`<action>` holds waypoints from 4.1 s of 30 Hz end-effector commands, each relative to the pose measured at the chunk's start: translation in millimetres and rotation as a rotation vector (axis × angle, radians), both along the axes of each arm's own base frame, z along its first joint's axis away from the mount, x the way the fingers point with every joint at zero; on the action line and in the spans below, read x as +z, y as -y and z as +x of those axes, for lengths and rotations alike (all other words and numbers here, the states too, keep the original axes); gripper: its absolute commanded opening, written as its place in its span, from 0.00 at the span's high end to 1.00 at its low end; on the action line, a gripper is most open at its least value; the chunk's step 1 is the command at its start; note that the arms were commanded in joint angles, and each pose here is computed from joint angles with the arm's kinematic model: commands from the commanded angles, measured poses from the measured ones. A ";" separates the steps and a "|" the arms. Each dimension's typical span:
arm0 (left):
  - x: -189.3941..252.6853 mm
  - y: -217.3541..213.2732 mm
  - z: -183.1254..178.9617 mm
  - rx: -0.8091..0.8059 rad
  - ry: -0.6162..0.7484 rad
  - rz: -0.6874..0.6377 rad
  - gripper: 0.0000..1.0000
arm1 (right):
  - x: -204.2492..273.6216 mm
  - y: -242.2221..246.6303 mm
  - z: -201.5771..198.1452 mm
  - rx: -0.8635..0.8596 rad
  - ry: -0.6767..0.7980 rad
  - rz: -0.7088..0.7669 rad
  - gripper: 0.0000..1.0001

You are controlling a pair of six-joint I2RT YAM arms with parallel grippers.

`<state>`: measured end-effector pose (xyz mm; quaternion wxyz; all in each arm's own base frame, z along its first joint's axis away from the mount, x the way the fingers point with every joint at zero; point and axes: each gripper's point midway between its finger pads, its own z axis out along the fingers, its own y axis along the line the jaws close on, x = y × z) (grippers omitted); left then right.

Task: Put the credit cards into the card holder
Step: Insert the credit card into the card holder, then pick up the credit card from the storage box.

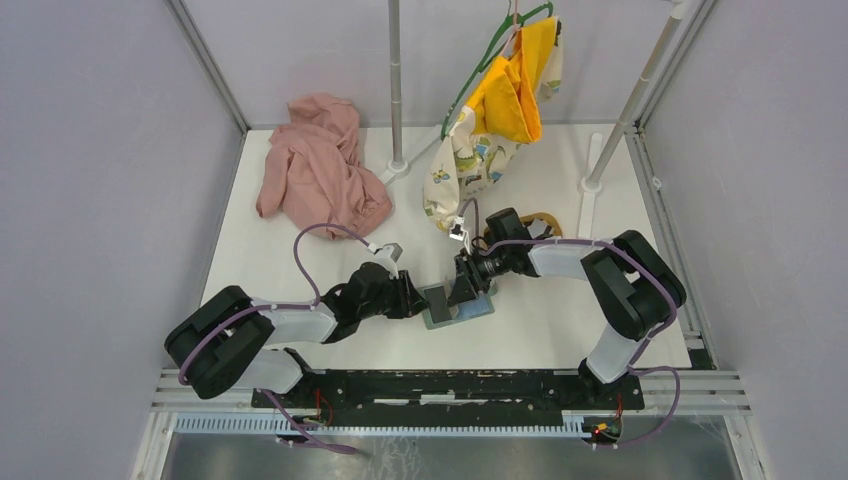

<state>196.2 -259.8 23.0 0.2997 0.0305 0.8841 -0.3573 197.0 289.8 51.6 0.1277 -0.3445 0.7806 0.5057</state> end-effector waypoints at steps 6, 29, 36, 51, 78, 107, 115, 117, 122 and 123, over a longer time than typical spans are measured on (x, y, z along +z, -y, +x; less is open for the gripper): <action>0.5 -3.7 7.2 -0.003 0.043 0.036 0.61 | 11.6 -15.3 -3.1 0.070 0.039 0.065 0.53; 12.8 -26.6 13.3 0.057 0.102 0.124 0.63 | 50.7 -10.4 11.2 0.239 0.345 0.043 0.44; 56.0 -40.5 18.1 0.092 0.240 0.097 0.62 | 82.0 41.7 68.4 0.141 0.788 -0.190 0.46; 115.6 -44.7 20.4 0.114 0.426 -0.028 0.02 | 87.1 107.9 141.2 -0.298 0.810 -0.301 0.03; 98.9 -39.3 19.1 0.092 0.403 -0.031 0.04 | 24.1 117.2 158.9 -0.472 0.282 -0.174 0.45; 90.9 -33.2 20.4 0.081 0.380 -0.033 0.05 | 3.8 114.1 141.8 -0.522 0.055 -0.087 0.67; 90.6 -33.3 20.8 0.083 0.379 -0.035 0.05 | -8.0 126.9 148.4 -0.531 0.083 -0.173 0.53; 90.1 -33.4 20.1 0.081 0.378 -0.035 0.05 | -6.6 123.9 146.3 -0.520 0.067 -0.147 0.53; 89.6 -33.8 20.0 0.082 0.378 -0.034 0.05 | 3.3 115.1 141.6 -0.500 0.025 -0.059 0.56; 89.7 -34.0 20.2 0.083 0.379 -0.034 0.05 | 5.1 114.4 141.4 -0.497 0.021 -0.047 0.56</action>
